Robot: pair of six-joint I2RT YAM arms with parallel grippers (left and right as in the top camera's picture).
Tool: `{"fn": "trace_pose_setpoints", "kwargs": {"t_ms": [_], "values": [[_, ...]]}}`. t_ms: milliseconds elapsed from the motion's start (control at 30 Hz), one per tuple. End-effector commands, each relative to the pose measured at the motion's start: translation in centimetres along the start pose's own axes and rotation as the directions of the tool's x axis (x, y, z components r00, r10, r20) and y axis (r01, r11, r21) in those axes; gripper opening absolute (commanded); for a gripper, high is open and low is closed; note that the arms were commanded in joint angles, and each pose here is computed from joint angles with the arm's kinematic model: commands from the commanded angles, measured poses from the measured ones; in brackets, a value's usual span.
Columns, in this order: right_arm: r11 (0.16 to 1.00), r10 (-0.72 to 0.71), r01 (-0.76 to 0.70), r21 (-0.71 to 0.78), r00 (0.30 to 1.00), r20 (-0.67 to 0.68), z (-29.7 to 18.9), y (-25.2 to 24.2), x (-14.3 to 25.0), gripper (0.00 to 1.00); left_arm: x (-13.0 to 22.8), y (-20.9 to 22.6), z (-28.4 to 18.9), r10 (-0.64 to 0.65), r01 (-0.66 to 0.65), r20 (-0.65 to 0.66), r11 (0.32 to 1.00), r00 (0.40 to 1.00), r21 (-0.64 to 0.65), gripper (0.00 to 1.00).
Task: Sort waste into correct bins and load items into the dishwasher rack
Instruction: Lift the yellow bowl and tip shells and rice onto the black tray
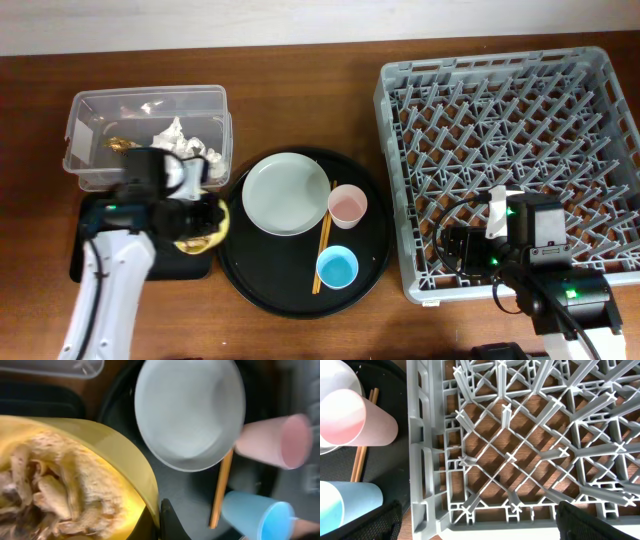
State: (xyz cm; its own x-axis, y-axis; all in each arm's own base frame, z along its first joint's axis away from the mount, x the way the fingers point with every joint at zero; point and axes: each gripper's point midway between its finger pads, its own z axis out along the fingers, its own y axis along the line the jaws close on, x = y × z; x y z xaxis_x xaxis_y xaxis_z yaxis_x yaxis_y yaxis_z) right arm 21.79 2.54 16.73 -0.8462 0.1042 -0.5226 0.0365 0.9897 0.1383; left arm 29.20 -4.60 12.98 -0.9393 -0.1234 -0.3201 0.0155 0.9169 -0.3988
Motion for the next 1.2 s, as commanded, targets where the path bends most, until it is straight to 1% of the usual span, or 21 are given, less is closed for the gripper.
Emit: {"fn": "trace_pose_setpoints", "kwargs": {"t_ms": [0, 100, 200, 300, 400, 533, 667, 733, 767, 800, 833, 867, 900, 933, 967, 1000, 1033, 1067, 1100, 1133, 1167], "values": [[1.000, 0.007, -0.007, -0.006, 1.000, 0.009, -0.3, 0.2, -0.3, 0.99, -1.6, 0.1, -0.9, -0.023, 0.010, 0.045, 0.963, 0.999, 0.269, 0.00], [1.000, 0.007, -0.007, -0.006, 1.000, 0.009, -0.3, 0.2, -0.3, 0.99, -2.8, 1.5, -0.7, -0.159, 0.113, 0.043, 0.842, 0.986, 0.527, 0.00], [1.000, 0.007, -0.006, -0.007, 1.000, 0.010, -0.3, 0.2, -0.3, 0.99, -4.0, 2.8, -1.5, -0.301, 0.198, 0.035, 0.705, 0.953, 0.681, 0.00], [1.000, 0.007, -0.006, -0.007, 1.000, 0.010, -0.3, 0.2, -0.3, 0.99, -5.3, 3.1, -4.0, -0.377, 0.178, 0.079, 0.599, 0.923, 0.781, 0.00], [1.000, 0.007, -0.006, -0.007, 1.000, 0.010, -0.3, 0.2, -0.3, 0.99, -5.6, 4.3, -4.9, -0.417, 0.182, 0.103, 0.589, 0.903, 0.787, 0.00], [1.000, 0.007, -0.007, -0.006, 1.000, 0.009, -0.3, 0.2, -0.3, 0.99, -5.7, 6.2, -5.7, -0.524, 0.290, 0.046, 0.540, 0.851, 0.790, 0.00], [1.000, 0.007, -0.006, -0.007, 1.000, 0.010, -0.3, 0.2, -0.3, 0.99, -6.3, 5.8, -7.8, -0.595, 0.323, -0.029, 0.393, 0.803, 0.861, 0.00], [1.000, 0.007, -0.006, -0.007, 1.000, 0.010, -0.3, 0.2, -0.3, 0.99, -6.2, 5.9, -7.6, -0.596, 0.331, -0.030, 0.401, 0.802, 0.854, 0.00], [1.000, 0.007, -0.006, -0.007, 1.000, 0.010, -0.3, 0.2, -0.3, 0.99, -5.6, 6.6, -6.4, -0.596, 0.372, -0.029, 0.462, 0.802, 0.805, 0.00], [1.000, 0.007, -0.006, -0.007, 1.000, 0.010, -0.3, 0.2, -0.3, 0.99, -5.3, 7.0, -5.6, -0.607, 0.415, -0.047, 0.484, 0.794, 0.770, 0.00], [1.000, 0.007, -0.006, -0.007, 1.000, 0.010, -0.3, 0.2, -0.3, 0.99, -5.5, 6.7, -6.3, -0.609, 0.400, -0.052, 0.450, 0.791, 0.799, 0.00], [1.000, 0.007, -0.006, -0.007, 1.000, 0.010, -0.3, 0.2, -0.3, 0.99, -6.2, 5.9, -7.8, -0.595, 0.316, -0.020, 0.397, 0.804, 0.861, 0.00], [1.000, 0.007, -0.006, -0.007, 1.000, 0.010, -0.3, 0.2, -0.3, 0.99, -6.3, 6.1, -7.7, -0.581, 0.293, 0.010, 0.426, 0.814, 0.856, 0.00], [1.000, 0.007, -0.006, -0.007, 1.000, 0.010, -0.3, 0.2, -0.3, 0.99, -6.0, 7.0, -6.5, -0.575, 0.326, 0.020, 0.491, 0.818, 0.808, 0.00], [1.000, 0.007, -0.006, -0.007, 1.000, 0.010, -0.3, 0.2, -0.3, 0.99, -5.4, 7.7, -5.3, -0.603, 0.411, -0.024, 0.515, 0.798, 0.752, 0.00], [1.000, 0.007, -0.006, -0.007, 1.000, 0.010, -0.3, 0.2, -0.3, 0.99, -5.8, 7.0, -6.3, -0.598, 0.372, -0.019, 0.472, 0.801, 0.799, 0.00], [1.000, 0.007, -0.006, -0.007, 1.000, 0.010, -0.3, 0.2, -0.3, 0.99, -6.5, 6.2, -7.9, -0.576, 0.274, 0.027, 0.429, 0.817, 0.861, 0.00], [1.000, 0.007, -0.006, -0.007, 1.000, 0.010, -0.3, 0.2, -0.3, 0.99, -6.5, 6.4, -7.6, -0.566, 0.265, 0.045, 0.454, 0.823, 0.851, 0.00], [1.000, 0.007, -0.006, -0.007, 1.000, 0.010, -0.3, 0.2, -0.3, 0.99, -6.0, 7.1, -6.3, -0.561, 0.305, 0.046, 0.516, 0.827, 0.800, 0.00], [1.000, 0.007, -0.006, -0.007, 1.000, 0.010, -0.3, 0.2, -0.3, 0.99, -5.6, 7.6, -5.6, -0.572, 0.352, 0.023, 0.536, 0.820, 0.767, 0.00], [1.000, 0.007, -0.006, -0.007, 1.000, 0.010, -0.3, 0.2, -0.3, 0.99, -5.8, 7.0, -6.2, -0.568, 0.324, 0.029, 0.510, 0.823, 0.797, 0.00]]}}
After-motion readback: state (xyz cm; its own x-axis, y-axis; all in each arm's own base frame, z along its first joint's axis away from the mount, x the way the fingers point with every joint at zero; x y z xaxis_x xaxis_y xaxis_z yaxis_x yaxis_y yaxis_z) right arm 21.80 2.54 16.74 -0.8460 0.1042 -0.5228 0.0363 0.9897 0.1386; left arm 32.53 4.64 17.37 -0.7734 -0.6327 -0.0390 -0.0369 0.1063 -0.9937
